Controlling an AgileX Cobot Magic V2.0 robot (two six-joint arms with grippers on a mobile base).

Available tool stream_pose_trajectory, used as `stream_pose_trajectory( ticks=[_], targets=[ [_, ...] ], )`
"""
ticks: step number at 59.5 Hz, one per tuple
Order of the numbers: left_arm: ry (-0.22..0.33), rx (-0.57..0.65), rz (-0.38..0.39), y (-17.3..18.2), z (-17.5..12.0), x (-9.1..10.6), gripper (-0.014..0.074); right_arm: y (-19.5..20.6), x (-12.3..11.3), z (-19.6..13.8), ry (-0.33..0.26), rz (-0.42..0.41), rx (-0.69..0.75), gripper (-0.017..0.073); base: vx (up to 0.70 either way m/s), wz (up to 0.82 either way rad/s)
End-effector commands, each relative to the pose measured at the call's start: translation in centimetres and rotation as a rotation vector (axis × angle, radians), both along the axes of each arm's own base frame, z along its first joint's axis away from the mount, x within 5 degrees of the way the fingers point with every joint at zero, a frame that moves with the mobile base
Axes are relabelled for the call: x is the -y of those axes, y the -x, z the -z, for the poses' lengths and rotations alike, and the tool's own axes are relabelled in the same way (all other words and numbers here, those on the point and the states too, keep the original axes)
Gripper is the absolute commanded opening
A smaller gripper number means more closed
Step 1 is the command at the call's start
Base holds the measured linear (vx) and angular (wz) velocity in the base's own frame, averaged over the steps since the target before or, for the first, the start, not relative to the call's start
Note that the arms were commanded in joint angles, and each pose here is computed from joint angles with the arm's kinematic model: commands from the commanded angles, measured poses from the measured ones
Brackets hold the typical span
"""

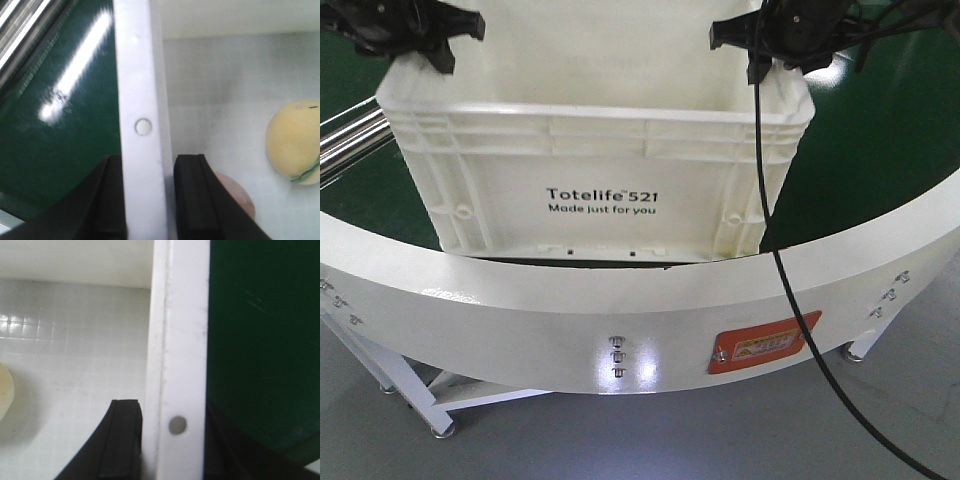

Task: Place moving items into box and shelve
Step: 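Close both grippers on the tote rims and lift the tote, then hold the tote with both grippers while the base drives away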

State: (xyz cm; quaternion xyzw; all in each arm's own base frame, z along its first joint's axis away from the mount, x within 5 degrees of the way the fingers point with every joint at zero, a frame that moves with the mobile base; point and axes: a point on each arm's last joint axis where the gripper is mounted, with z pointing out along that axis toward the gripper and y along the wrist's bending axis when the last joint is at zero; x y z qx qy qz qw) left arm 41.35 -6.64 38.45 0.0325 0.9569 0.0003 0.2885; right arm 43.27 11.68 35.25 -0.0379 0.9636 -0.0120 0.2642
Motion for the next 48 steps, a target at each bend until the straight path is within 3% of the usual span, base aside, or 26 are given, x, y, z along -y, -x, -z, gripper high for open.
stream_pose_trajectory(
  ticks=[1,14,30,41,48],
  targets=[
    [-0.027,0.256,-0.011,2.9,-7.3,-0.5,0.0158,3.1,2.1,-7.0,0.018,0.031,0.192,0.0081,0.00,0.00],
    [-0.028,0.307,-0.039,4.7,-9.5,0.2,0.0158,6.0,2.3,-10.3,0.010,0.023,0.260,0.0081,0.00,0.00],
    [0.027,0.419,-0.105,9.1,-13.0,1.5,0.0158,9.7,-1.2,-11.3,0.124,0.029,0.335,0.0081,0.00,0.00],
    [-0.025,0.419,-0.155,11.8,-11.9,2.1,0.0158,12.2,-1.4,-10.8,0.094,0.015,0.335,0.0081,0.00,0.00],
    [0.012,0.463,-0.154,14.4,-11.1,2.6,0.0158,13.9,-1.1,-10.0,0.071,0.005,0.339,0.0081,0.00,0.00]
  ],
)
